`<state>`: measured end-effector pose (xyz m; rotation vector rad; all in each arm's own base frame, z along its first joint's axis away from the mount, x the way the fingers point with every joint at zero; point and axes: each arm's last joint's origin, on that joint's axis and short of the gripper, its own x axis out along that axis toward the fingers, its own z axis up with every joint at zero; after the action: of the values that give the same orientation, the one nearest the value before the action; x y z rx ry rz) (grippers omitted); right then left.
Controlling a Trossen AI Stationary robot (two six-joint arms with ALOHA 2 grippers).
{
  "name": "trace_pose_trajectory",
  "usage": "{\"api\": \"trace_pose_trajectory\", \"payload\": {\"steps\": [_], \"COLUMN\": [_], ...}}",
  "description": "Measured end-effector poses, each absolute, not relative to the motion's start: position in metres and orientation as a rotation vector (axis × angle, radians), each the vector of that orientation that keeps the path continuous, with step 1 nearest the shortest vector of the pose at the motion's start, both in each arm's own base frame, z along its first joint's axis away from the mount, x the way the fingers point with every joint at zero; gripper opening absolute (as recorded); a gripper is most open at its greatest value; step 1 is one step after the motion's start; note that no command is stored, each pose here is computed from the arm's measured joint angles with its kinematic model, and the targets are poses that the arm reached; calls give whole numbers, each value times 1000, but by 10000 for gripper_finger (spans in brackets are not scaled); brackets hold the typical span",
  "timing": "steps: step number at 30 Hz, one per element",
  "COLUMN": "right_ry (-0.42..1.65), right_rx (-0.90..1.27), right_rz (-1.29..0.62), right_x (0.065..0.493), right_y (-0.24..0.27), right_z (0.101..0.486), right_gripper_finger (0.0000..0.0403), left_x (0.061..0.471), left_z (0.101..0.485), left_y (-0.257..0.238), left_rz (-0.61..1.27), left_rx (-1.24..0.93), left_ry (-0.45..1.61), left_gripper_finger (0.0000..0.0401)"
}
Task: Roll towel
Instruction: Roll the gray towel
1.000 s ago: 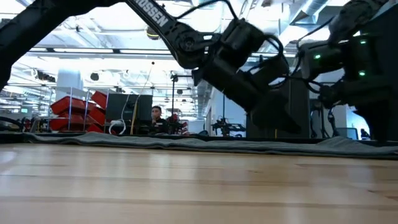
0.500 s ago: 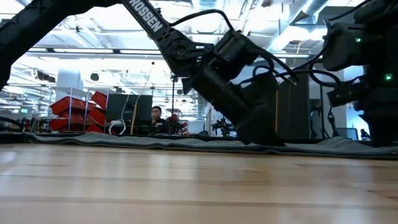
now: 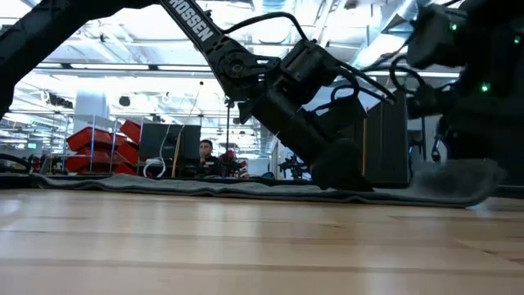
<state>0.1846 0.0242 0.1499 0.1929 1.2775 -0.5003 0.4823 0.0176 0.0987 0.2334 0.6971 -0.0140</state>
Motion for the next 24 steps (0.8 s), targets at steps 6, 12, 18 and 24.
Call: {"api": "trace_pose_trajectory", "payload": {"steps": [6,12,18,24], "right_ry": [1224,1162,1139,1073], "right_rx": [196,203,227,258], "right_rz": [-469,-442,-456,-421], "right_x": [197,204,204,209], "right_y": [22,19,10,2], "right_z": [163,165,158,154], "right_gripper_finger": [0,0,0,0], "left_x": [482,482,482,482], "left_z": [99,98,98,98], "left_y": [18,18,18,18], "left_rz": [-12,-11,-12,-11], "left_rx": [228,224,222,218], "left_ry": [698,696,697,696], "left_gripper_finger": [134,133,134,134]}}
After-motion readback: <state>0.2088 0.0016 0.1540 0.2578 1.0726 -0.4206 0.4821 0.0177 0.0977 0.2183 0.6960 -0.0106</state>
